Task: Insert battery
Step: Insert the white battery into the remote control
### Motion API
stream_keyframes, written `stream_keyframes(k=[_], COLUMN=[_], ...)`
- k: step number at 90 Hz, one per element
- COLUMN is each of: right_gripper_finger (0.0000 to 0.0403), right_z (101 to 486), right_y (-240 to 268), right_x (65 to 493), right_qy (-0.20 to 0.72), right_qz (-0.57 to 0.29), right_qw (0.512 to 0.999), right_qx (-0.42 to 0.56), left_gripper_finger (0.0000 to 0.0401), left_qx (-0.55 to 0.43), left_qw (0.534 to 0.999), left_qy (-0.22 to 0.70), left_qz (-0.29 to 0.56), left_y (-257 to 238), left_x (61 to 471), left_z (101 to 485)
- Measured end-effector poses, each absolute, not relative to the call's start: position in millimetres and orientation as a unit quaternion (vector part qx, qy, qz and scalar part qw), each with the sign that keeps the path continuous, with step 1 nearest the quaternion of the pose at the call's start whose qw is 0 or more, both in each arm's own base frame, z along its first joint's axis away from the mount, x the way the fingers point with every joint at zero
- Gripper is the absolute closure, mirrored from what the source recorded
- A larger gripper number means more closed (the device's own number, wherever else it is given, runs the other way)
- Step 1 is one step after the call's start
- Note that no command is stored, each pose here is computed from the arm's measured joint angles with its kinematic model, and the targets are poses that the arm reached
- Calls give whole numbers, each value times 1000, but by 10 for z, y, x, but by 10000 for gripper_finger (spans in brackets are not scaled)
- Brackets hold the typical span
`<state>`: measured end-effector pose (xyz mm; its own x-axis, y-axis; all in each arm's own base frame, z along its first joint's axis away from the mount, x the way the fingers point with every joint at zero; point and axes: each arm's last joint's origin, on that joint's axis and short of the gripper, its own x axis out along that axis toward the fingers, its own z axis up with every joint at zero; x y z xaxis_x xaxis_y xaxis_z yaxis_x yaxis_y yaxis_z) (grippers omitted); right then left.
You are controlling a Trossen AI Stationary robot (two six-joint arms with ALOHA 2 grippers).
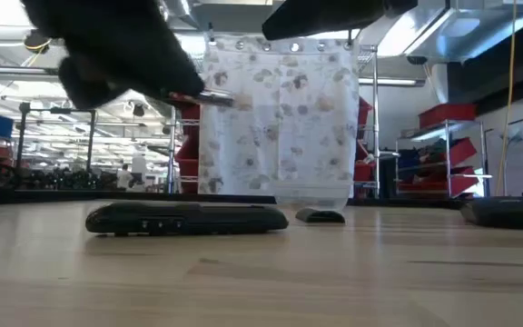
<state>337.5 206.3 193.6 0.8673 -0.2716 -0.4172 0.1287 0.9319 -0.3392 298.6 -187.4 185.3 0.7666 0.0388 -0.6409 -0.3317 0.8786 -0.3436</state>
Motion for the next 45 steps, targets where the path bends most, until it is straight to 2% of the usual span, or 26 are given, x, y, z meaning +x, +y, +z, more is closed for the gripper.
stream_keyframes(k=[16, 45], right_gripper_finger=[403, 403], right_z=[1934, 1813], right_y=[2065, 2017], right_x=[3373, 3300], right_qy=[236, 285], right_qz=[-104, -126], right_qw=[955, 942], right_qx=[-147, -128], left_gripper_finger=[389, 391], left_qx=[-248, -262], left_qw=[889, 862], left_qy=[374, 413], left_qz=[88, 131], left_y=[-1640, -1260], left_x=[3109, 3226], left_z=[1826, 1754])
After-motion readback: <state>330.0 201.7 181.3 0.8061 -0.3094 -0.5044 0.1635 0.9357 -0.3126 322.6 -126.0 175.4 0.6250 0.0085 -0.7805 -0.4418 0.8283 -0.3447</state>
